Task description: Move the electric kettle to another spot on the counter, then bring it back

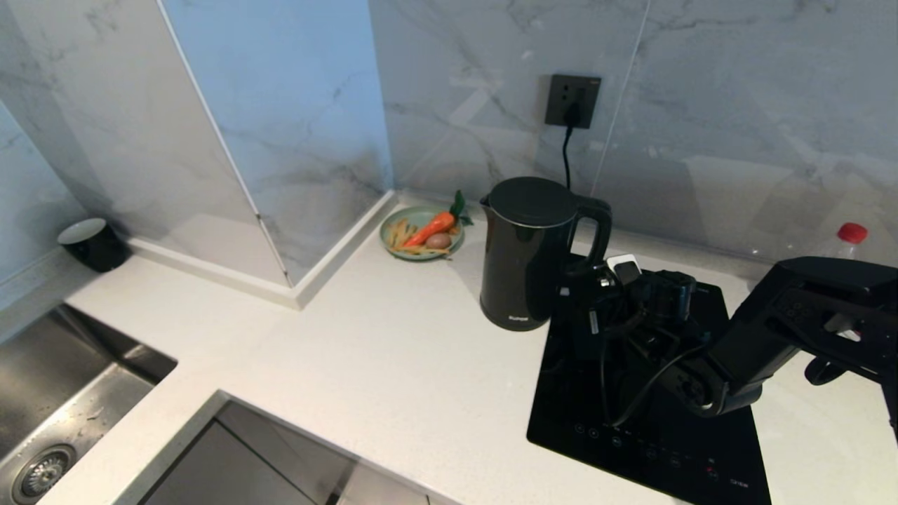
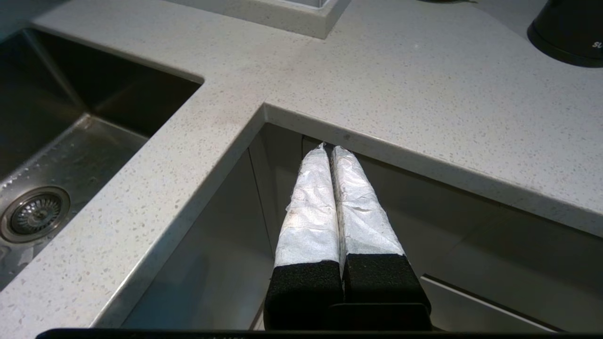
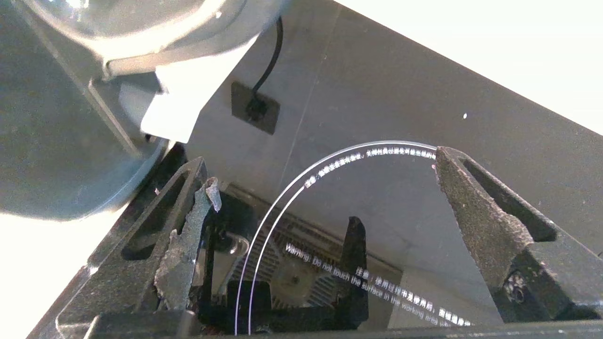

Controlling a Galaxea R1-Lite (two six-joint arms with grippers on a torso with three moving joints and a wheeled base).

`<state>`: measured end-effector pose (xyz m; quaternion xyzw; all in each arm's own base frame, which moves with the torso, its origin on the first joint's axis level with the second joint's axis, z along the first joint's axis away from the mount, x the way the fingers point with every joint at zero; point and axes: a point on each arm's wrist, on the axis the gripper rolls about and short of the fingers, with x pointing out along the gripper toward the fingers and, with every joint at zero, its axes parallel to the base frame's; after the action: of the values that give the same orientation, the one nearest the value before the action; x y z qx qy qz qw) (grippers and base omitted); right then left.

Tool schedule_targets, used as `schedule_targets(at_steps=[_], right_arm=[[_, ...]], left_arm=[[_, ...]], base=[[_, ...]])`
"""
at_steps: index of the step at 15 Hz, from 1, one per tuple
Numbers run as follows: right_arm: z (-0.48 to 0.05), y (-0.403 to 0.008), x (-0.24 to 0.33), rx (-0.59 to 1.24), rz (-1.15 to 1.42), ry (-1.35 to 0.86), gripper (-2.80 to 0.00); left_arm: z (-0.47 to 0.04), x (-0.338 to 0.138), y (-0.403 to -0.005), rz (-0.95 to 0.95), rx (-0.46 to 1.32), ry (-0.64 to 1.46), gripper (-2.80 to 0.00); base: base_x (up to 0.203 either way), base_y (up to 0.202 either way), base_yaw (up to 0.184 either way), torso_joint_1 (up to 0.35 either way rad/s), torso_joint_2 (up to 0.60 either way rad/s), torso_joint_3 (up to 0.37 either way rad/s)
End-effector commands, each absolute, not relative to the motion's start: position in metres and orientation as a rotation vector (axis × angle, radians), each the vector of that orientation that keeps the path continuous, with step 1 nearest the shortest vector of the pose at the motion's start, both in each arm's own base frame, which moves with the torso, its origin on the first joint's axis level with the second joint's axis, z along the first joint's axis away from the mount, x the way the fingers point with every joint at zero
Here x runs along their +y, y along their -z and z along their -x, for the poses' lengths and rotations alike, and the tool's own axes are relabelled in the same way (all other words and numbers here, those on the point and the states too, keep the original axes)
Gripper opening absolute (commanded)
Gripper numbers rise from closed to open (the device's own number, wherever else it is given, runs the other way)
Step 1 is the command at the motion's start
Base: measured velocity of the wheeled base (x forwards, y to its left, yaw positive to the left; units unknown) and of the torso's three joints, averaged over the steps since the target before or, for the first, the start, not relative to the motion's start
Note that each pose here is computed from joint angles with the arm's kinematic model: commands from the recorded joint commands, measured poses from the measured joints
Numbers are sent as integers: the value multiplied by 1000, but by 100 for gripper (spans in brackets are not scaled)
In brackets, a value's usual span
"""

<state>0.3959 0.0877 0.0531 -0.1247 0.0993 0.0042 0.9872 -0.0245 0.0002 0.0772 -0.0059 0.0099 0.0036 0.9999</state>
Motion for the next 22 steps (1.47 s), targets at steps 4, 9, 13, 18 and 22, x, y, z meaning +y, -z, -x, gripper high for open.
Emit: schedule_targets(at_steps=[4, 9, 13, 18, 22], right_arm=[[-402, -57, 84, 174, 243, 7, 0], [-404, -58, 84, 169, 238, 8, 0], [-407, -53, 84, 173, 233, 8, 0], [-412, -48, 83, 176, 224, 13, 0], [-416, -44, 83, 179, 224, 14, 0]], left_arm=[[24, 0, -77, 14, 21, -9, -280], [24, 0, -77, 13, 21, -8, -280], [24, 0, -77, 13, 21, -8, -280], [24, 0, -77, 12, 21, -8, -280], [24, 0, -77, 13, 20, -8, -280]], base=[[0, 0, 0, 0, 0, 0], [0, 0, 0, 0, 0, 0], [0, 0, 0, 0, 0, 0], [0, 0, 0, 0, 0, 0], [0, 0, 0, 0, 0, 0]])
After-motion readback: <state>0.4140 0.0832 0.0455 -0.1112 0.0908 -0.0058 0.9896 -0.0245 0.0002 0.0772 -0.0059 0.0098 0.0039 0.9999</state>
